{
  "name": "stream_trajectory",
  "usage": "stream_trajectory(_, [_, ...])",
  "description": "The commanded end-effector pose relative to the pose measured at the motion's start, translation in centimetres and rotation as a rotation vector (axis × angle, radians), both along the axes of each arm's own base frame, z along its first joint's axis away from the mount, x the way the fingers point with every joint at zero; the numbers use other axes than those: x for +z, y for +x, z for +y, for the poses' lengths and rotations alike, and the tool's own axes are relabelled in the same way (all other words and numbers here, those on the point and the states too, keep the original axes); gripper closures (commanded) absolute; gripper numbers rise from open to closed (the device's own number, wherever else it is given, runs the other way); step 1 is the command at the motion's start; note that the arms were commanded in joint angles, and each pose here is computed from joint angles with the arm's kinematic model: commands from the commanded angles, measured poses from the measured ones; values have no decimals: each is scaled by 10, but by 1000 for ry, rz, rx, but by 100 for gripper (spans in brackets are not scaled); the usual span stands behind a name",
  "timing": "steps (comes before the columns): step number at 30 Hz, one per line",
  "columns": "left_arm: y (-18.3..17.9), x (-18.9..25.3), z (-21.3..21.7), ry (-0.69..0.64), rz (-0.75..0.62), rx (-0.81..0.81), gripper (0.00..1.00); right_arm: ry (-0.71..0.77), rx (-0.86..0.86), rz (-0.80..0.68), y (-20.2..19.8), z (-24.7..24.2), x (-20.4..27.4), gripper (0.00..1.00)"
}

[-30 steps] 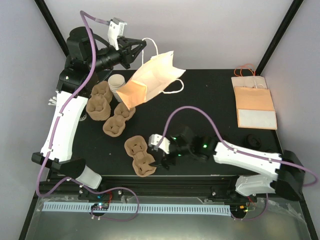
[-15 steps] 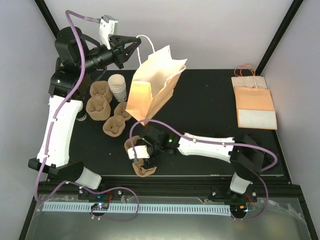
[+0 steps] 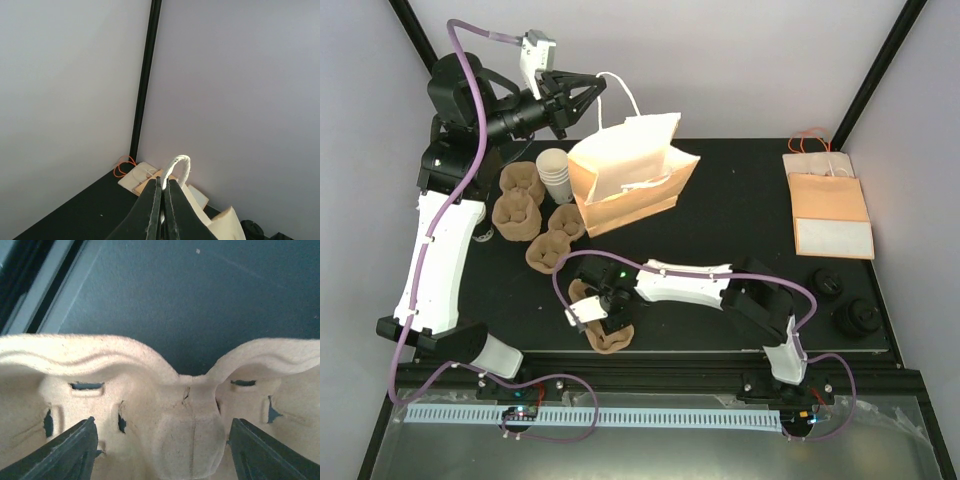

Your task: Pack the takeout coffee

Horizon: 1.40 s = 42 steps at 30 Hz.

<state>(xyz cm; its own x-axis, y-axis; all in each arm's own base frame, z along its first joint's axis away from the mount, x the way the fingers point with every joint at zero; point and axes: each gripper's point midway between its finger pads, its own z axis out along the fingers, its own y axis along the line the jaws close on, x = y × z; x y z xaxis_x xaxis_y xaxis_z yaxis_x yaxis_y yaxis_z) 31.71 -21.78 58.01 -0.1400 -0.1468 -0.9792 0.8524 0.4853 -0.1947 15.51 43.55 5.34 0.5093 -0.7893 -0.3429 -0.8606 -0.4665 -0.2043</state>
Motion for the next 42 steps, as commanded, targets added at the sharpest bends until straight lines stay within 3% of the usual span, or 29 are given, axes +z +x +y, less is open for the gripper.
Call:
stream_trajectory(1, [-16,17,3,-11,-67,-28,99,-97,25,-53,8,-12,-13,27])
stream_trajectory(13, [-8,11,4,12,-71,2,98,-118,29,-99,21,-3,-23,26])
stream_trajectory(21, [-5,8,4,19,-64,5,98,-76,23,-95,19,2,-6,43])
stream_trajectory(34, [1,-5,-4,24,-22,-41,98,238,-81,-84,-13,-26,94,46])
stream_trajectory(42, [12,-32,-22,40,38,-96,98,591,-146,78,-63,-70,183,46])
